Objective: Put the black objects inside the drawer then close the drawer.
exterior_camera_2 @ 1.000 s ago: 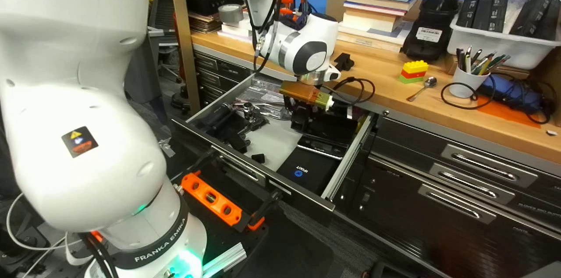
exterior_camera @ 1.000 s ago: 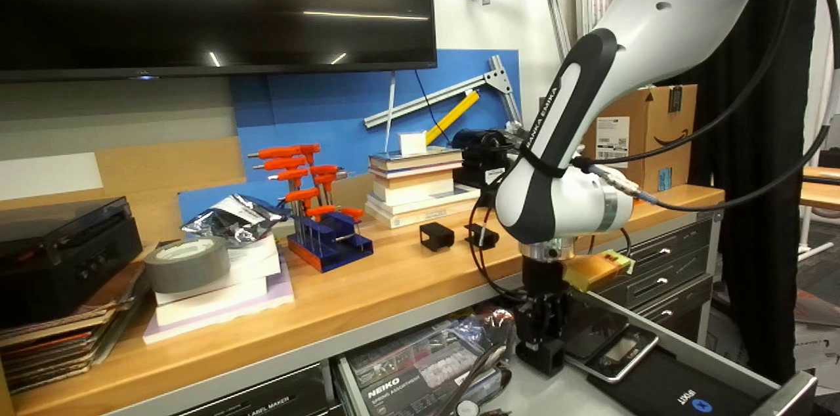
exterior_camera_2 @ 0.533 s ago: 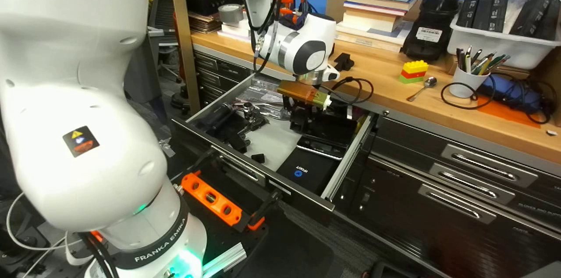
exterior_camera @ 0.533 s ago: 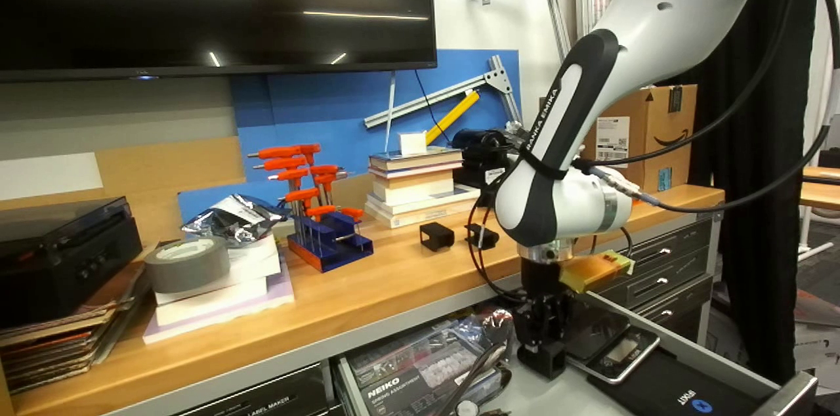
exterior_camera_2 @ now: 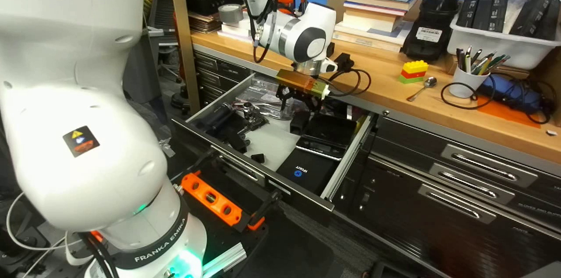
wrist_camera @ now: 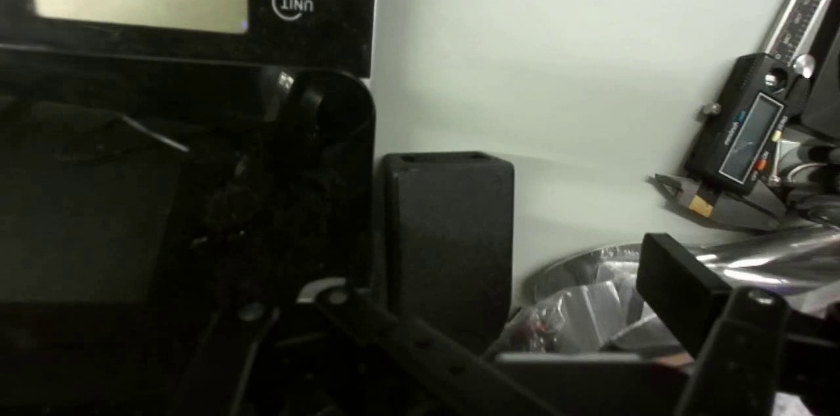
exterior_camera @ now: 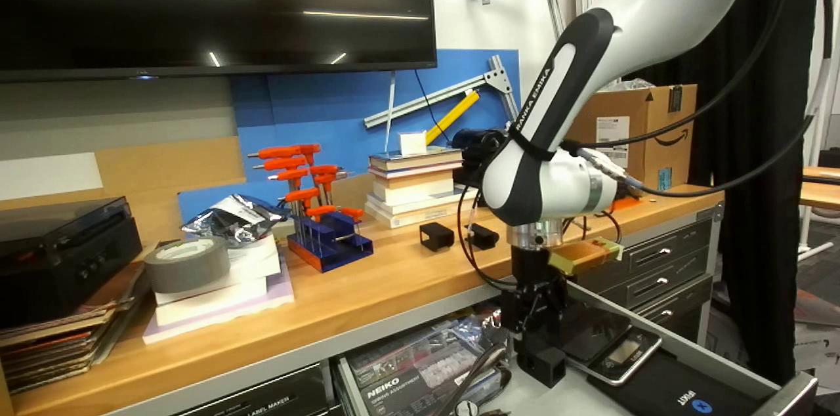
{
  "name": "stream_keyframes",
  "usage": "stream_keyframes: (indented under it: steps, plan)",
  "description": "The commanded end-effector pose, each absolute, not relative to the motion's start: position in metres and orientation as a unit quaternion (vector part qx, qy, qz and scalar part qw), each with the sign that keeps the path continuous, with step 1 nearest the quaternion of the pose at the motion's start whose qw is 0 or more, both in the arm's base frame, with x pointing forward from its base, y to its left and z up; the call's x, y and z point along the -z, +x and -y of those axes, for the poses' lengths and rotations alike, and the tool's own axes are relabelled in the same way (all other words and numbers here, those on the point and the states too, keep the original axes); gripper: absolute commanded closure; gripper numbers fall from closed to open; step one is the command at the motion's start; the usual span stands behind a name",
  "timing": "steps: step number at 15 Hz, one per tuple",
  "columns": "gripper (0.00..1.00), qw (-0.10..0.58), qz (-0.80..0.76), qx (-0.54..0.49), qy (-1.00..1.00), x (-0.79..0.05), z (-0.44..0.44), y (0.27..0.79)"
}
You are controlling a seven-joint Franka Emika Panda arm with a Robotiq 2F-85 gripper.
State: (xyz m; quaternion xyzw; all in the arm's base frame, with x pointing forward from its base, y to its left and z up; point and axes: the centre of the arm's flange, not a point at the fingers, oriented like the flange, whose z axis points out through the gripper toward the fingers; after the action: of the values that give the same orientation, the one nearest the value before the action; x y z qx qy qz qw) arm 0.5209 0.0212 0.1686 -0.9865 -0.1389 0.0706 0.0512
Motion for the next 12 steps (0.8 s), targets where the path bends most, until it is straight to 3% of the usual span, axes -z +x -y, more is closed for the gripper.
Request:
stream_keyframes:
  steps: [1,12]
  plan:
    - [0.00,0.047,0.138,-0.059,-0.988,-0.220,-0.027,0.538]
    - [0.00,-0.014,0.152,0.024,-0.988,-0.320,-0.036,0.637]
